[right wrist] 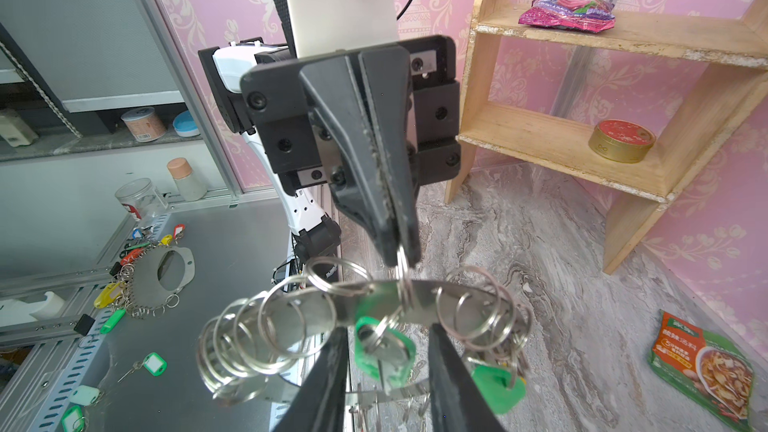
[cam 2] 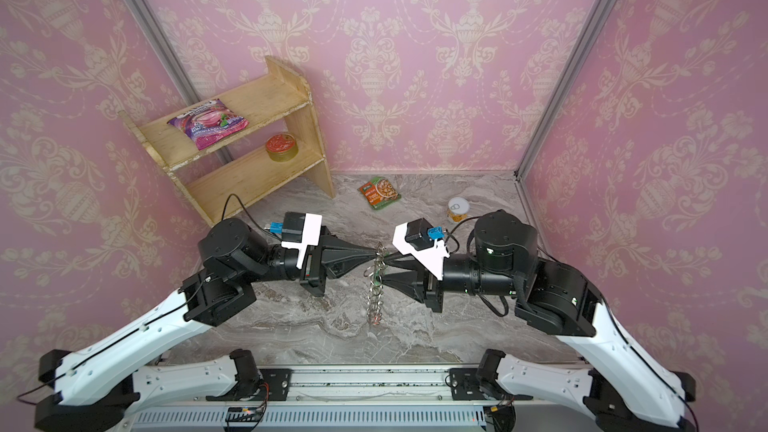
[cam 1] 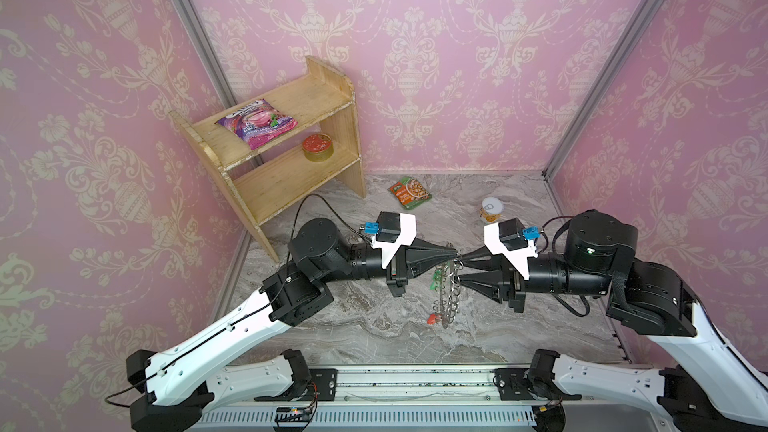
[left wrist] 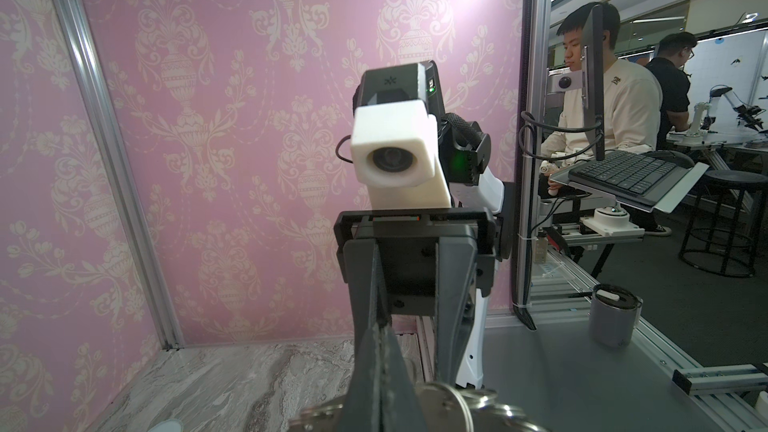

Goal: Put the keys on the keyring

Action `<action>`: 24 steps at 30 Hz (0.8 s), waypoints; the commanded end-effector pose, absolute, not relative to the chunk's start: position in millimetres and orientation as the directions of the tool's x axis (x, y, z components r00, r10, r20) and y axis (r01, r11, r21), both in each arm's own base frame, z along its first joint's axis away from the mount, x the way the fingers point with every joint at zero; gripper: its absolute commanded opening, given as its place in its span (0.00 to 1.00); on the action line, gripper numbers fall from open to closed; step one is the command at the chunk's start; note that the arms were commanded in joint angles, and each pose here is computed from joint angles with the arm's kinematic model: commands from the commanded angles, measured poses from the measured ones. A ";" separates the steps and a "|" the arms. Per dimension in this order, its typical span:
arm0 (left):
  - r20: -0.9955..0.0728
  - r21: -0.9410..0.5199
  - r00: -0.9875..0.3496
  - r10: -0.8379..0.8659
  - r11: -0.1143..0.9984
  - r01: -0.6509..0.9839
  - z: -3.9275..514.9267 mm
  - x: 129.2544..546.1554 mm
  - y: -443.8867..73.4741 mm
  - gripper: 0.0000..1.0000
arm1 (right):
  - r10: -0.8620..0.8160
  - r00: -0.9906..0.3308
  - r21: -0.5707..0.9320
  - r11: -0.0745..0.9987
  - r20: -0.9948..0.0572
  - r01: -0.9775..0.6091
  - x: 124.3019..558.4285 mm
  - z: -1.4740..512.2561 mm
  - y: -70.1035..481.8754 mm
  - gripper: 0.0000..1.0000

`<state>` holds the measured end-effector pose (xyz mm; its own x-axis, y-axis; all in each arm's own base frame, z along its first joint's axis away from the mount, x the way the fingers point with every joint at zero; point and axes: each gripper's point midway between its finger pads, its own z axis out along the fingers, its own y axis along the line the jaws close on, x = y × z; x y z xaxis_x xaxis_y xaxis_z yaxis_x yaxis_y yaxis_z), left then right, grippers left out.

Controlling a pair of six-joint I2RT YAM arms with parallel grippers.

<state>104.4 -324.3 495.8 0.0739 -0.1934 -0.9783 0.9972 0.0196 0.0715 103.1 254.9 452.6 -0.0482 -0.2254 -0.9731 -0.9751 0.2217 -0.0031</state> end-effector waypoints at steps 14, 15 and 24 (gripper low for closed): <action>-0.946 0.112 0.124 -0.299 0.057 0.992 517.6 105.7 -316.7 0.00 | -0.192 -0.064 0.022 0.217 -0.979 -0.976 102.2 457.9 255.9 0.00; -0.946 0.110 0.121 -0.301 0.054 0.992 517.7 105.9 -317.4 0.00 | -0.191 -0.066 0.025 0.212 -0.979 -0.977 101.8 457.6 256.8 0.00; -0.936 0.102 0.111 -0.333 0.047 0.994 520.7 106.1 -318.2 0.00 | -0.184 -0.081 0.043 0.200 -0.980 -0.979 105.5 454.3 266.3 0.00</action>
